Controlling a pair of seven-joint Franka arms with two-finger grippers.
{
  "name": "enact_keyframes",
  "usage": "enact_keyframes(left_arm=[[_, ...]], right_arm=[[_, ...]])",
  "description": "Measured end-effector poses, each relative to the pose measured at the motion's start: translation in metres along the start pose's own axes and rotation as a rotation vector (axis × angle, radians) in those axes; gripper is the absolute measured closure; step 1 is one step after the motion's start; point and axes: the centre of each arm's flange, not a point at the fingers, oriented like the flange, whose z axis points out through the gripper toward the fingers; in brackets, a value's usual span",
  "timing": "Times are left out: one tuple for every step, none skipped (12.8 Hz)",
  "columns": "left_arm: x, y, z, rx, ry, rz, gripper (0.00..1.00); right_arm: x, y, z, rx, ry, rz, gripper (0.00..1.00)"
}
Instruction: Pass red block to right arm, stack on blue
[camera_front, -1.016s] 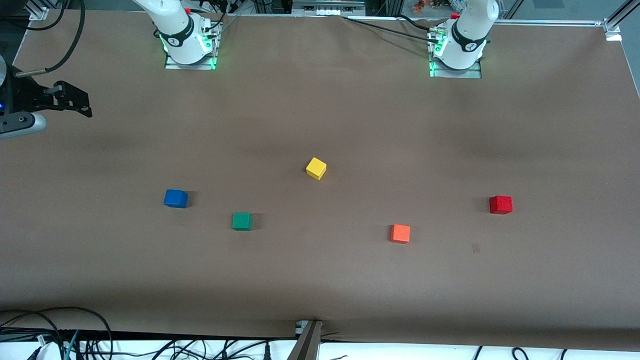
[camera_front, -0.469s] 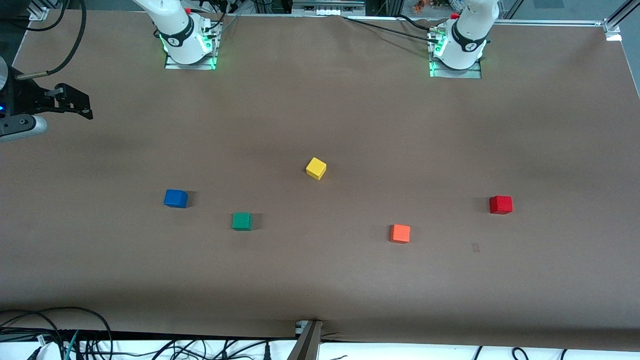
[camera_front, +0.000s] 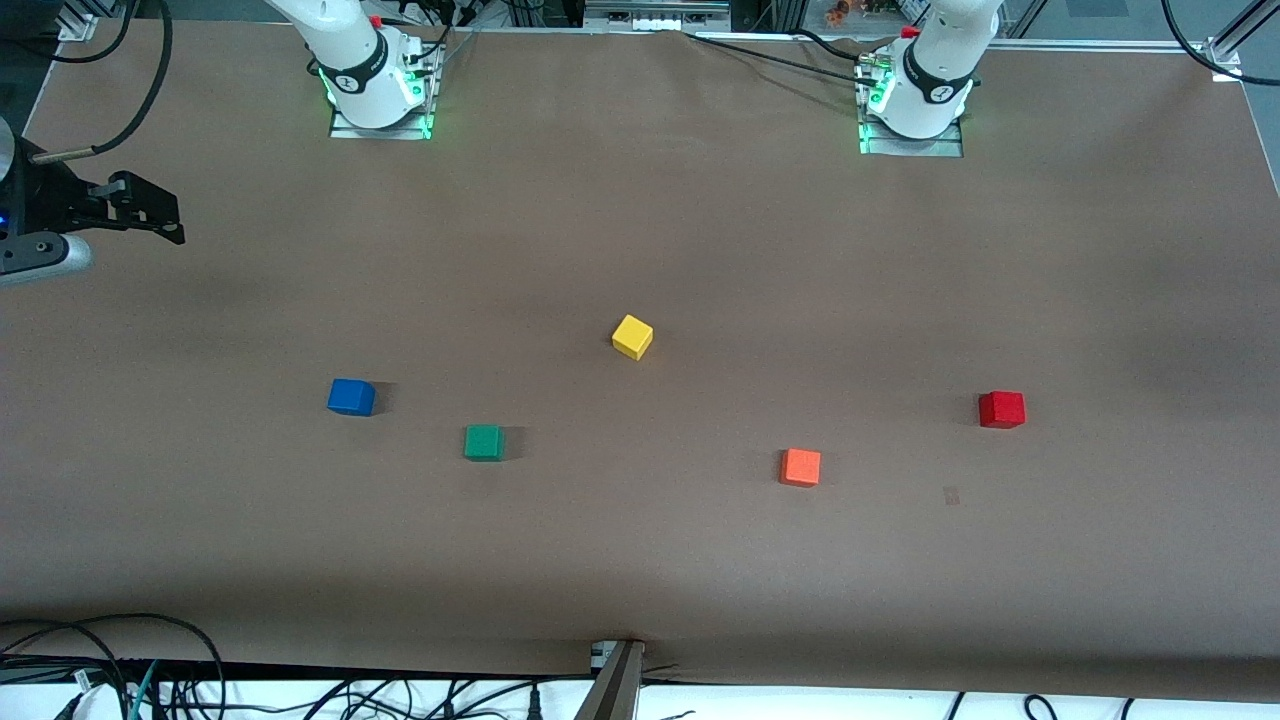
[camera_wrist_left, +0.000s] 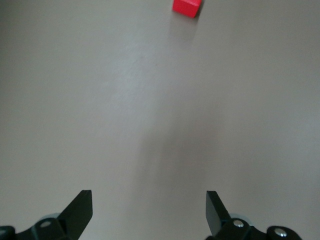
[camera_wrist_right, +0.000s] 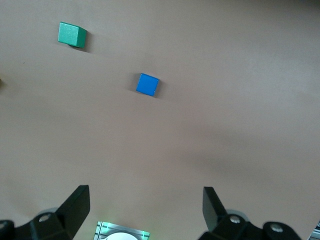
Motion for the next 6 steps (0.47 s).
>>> enact_keyframes(left_arm=[[-0.008,-0.002,0.022,-0.014,0.056,0.032,0.00],[-0.014,-0.004,0.044,-0.025,0.116,0.061,0.00],[-0.018,-0.005,0.064,-0.031,0.174,0.085,0.00],[-0.020,-0.006,0.082,-0.035,0.230,0.110,0.00],[-0.020,-0.006,0.100,-0.041,0.293,0.139,0.00],[-0.018,-0.006,0.121,-0.052,0.360,0.161,0.00]], right_arm=[[0.000,0.000,0.001,0.000,-0.001,0.000,0.00],[0.002,0.000,0.002,0.001,-0.004,0.000,0.00],[0.003,0.001,0.004,0.001,-0.006,0.000,0.00],[0.004,0.001,0.006,0.002,-0.008,0.000,0.00],[0.005,0.001,0.007,0.002,-0.010,0.000,0.00],[0.005,0.001,0.008,0.002,-0.010,0.000,0.00]])
